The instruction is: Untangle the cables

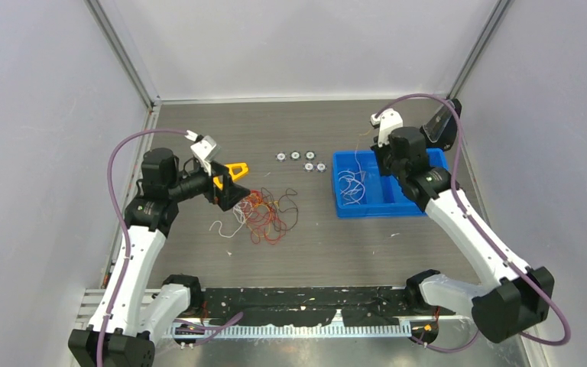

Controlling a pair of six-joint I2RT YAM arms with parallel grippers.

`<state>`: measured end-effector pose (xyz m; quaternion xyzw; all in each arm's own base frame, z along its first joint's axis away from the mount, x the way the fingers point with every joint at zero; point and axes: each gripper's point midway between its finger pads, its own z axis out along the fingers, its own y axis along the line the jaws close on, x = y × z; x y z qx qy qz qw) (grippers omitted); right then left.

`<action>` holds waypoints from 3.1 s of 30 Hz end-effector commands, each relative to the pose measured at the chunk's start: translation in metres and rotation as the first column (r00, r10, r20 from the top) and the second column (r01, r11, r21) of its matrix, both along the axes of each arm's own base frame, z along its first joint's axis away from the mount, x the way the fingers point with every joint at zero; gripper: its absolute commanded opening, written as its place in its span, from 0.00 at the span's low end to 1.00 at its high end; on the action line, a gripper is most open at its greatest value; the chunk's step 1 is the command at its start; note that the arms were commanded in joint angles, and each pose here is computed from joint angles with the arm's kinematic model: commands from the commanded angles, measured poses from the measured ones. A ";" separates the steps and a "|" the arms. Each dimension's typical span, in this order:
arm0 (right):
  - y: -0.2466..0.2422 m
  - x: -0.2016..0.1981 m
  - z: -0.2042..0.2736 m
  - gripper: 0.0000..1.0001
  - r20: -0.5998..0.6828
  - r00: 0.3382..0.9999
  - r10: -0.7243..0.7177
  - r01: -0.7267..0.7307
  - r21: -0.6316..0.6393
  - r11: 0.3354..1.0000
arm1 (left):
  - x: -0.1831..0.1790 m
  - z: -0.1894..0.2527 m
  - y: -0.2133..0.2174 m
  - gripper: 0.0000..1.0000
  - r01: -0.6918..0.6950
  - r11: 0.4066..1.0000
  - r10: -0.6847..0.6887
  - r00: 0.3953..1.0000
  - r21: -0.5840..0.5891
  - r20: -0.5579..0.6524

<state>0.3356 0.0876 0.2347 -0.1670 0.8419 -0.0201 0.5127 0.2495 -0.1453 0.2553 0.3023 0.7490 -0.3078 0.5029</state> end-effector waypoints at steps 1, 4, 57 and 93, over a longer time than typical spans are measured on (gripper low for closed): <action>-0.002 0.020 0.014 0.05 0.066 0.995 -0.080 0.076 0.054 0.996 | 0.002 0.014 0.002 1.00 -0.001 1.000 -0.001 0.999 0.024 0.053; -0.003 0.025 0.008 0.05 0.055 0.991 -0.119 0.114 0.083 0.990 | 0.000 0.011 0.003 1.00 -0.001 0.999 0.000 0.999 0.032 0.049; -0.013 -0.007 0.089 0.05 0.207 0.966 -0.155 0.071 0.364 0.929 | -0.005 -0.005 0.003 0.99 0.009 0.999 -0.009 1.000 0.052 0.005; 0.047 0.067 -0.009 0.05 -0.064 0.988 -0.138 0.147 0.617 0.773 | -0.013 -0.028 0.013 1.00 -0.008 0.993 0.012 0.999 0.117 -0.032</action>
